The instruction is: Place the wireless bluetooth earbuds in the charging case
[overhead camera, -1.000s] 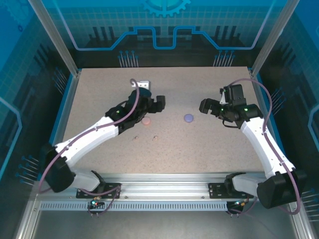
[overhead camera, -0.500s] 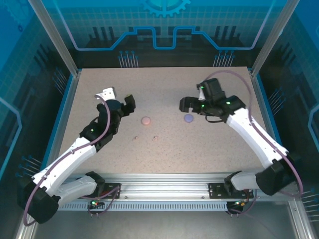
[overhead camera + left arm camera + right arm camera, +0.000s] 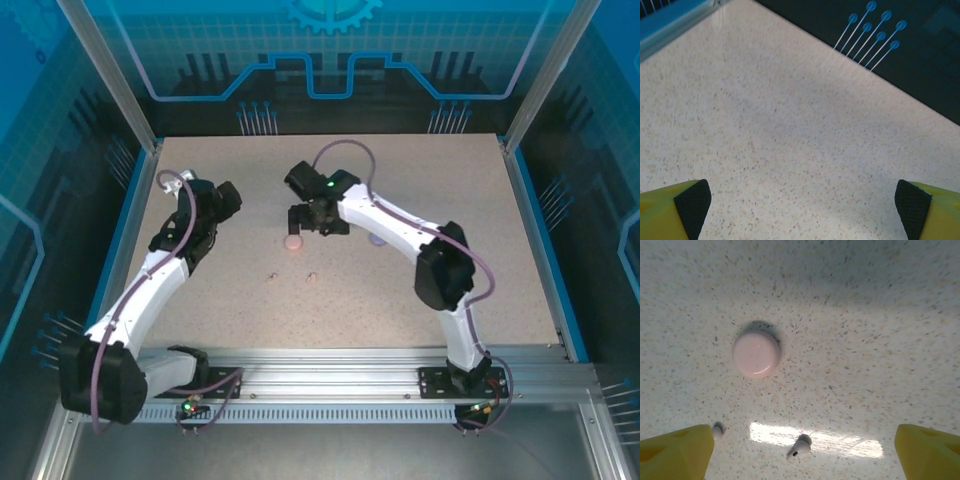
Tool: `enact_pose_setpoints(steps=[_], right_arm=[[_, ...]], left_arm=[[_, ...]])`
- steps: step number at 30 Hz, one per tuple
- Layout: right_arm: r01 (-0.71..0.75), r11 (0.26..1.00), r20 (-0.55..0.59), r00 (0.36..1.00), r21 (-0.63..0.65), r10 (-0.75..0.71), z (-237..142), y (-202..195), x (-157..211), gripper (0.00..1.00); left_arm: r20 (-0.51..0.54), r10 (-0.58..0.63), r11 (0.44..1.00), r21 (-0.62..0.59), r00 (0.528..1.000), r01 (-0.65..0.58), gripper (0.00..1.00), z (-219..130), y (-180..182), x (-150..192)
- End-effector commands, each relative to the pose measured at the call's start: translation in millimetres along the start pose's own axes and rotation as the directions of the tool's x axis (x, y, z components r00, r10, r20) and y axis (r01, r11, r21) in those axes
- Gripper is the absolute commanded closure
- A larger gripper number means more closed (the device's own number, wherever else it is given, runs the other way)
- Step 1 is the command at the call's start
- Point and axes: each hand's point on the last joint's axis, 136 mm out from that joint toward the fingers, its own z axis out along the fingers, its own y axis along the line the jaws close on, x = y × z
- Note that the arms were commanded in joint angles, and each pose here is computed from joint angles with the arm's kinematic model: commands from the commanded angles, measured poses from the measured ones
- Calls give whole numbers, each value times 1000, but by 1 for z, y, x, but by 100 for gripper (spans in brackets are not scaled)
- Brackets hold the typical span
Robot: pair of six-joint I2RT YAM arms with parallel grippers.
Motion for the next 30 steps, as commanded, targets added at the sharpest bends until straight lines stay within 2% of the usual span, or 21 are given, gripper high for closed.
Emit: enact_pose_setpoints(steps=[1,4,11,19,27,30], right_arm=[[-24,999,-32,999,39,25,18,12,1,8],[13,997,-55,998,71,-9,42,27,0,10],[-9,995,-73,997,100,17,82,39,4,13],[48,995,-109,993,92,-38,114,49,19,16],[54,993,-119,992,108,-41,127,45,23,26],[57,994,-123,991,96,-45,128,45,21,37]], left_arm=[[-122,-83,996,13,989,85,1,4,-1,8],[-163,-127,991,10,978,131,1,10,3,12],[-152,-157,988,-14,976,157,1,15,16,11],[-172,-196,980,-14,965,197,1,20,20,12],[-193,-197,980,-5,961,200,1,24,18,17],[-221,-191,981,-10,956,194,1,26,19,24]])
